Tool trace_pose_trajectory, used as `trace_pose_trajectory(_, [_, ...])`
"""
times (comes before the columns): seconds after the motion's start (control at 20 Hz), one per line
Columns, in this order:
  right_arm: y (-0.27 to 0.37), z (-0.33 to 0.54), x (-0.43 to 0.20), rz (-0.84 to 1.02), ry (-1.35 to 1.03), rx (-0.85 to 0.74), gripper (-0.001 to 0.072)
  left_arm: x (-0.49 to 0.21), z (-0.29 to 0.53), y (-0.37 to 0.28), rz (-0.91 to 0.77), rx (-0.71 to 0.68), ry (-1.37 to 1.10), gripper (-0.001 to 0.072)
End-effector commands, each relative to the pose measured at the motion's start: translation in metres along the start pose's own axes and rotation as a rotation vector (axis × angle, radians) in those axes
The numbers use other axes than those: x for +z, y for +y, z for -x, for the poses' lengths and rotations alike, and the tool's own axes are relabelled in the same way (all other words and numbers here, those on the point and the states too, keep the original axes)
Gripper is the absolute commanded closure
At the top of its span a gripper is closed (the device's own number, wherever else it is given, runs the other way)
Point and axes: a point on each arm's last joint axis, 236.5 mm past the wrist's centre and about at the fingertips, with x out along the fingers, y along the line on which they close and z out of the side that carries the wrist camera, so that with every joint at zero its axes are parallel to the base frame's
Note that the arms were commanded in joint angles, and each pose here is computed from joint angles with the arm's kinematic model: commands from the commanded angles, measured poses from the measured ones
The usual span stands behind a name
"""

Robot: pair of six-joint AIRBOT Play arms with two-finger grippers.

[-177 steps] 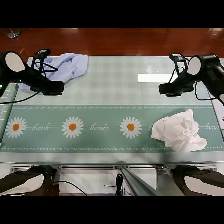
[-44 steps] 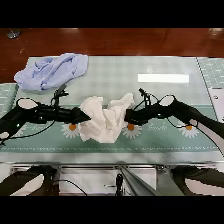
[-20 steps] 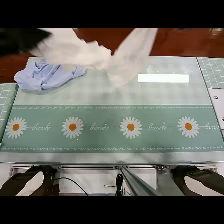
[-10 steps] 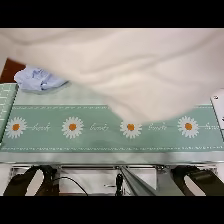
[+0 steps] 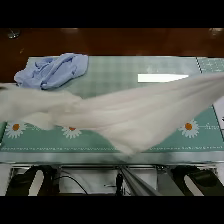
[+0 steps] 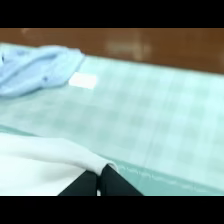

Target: Fold the shirts.

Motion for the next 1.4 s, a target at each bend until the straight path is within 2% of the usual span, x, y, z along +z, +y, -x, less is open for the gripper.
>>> trace_pose_trajectory(0.0, [-0.037,-0.078,-0.039,-0.083,0.080,-0.053,0.0687,-0.110,-0.073,0.023,0.150,-0.067,0.367,0.0679])
trace_pose_trajectory(0.15, [-0.072,-0.150,-0.058,-0.135,0.177,-0.121,0.0687,-0.151,-0.135,0.051,0.269,-0.055,0.475,0.0679])
trace_pose_trajectory(0.35, [-0.087,-0.245,-0.070,-0.228,0.265,-0.084,0.0687,-0.138,-0.205,0.057,0.301,-0.126,0.455,0.0679])
trace_pose_trajectory(0.45, [-0.089,-0.285,-0.076,-0.285,0.314,-0.056,0.0686,-0.130,-0.237,0.063,0.370,-0.132,0.451,0.0677])
trace_pose_trajectory(0.5, [-0.091,-0.301,-0.076,-0.323,0.335,-0.040,0.0684,-0.127,-0.248,0.065,0.402,-0.139,0.459,0.0630])
trace_pose_trajectory(0.55, [-0.091,-0.314,-0.075,-0.372,0.349,-0.016,0.0544,-0.124,-0.255,0.066,0.412,-0.143,0.477,0.0437])
trace_pose_trajectory(0.6, [-0.091,-0.322,-0.073,-0.423,0.361,0.010,0.0199,-0.123,-0.258,0.064,0.410,-0.159,0.515,-0.0012])
trace_pose_trajectory(0.65, [-0.092,-0.325,-0.070,-0.450,0.376,0.043,0.0090,-0.122,-0.255,0.068,0.361,-0.167,0.565,0.0003])
trace_pose_trajectory(0.75, [-0.108,-0.312,-0.063,-0.455,0.401,0.047,0.0090,-0.114,-0.238,0.095,0.240,-0.105,0.647,0.0003])
trace_pose_trajectory(0.85, [-0.145,-0.278,-0.067,-0.435,0.444,-0.010,0.0091,-0.100,-0.213,0.135,0.210,0.006,0.657,0.0003])
trace_pose_trajectory(1.0, [-0.211,-0.213,-0.099,-0.356,0.532,-0.187,0.0092,-0.097,-0.192,0.171,0.385,0.089,0.562,0.0003])
trace_pose_trajectory(1.1, [-0.233,-0.193,-0.121,-0.428,0.434,-0.256,0.0092,-0.136,-0.195,0.158,0.448,0.005,0.628,0.0003])
trace_pose_trajectory(1.25, [-0.212,-0.192,-0.184,-0.604,0.369,-0.222,0.0092,-0.168,-0.211,0.102,0.503,-0.263,0.629,0.0003])
trace_pose_trajectory(1.35, [-0.189,-0.193,-0.227,-0.652,0.409,-0.175,0.0092,-0.175,-0.219,0.101,0.520,-0.262,0.609,0.0003])
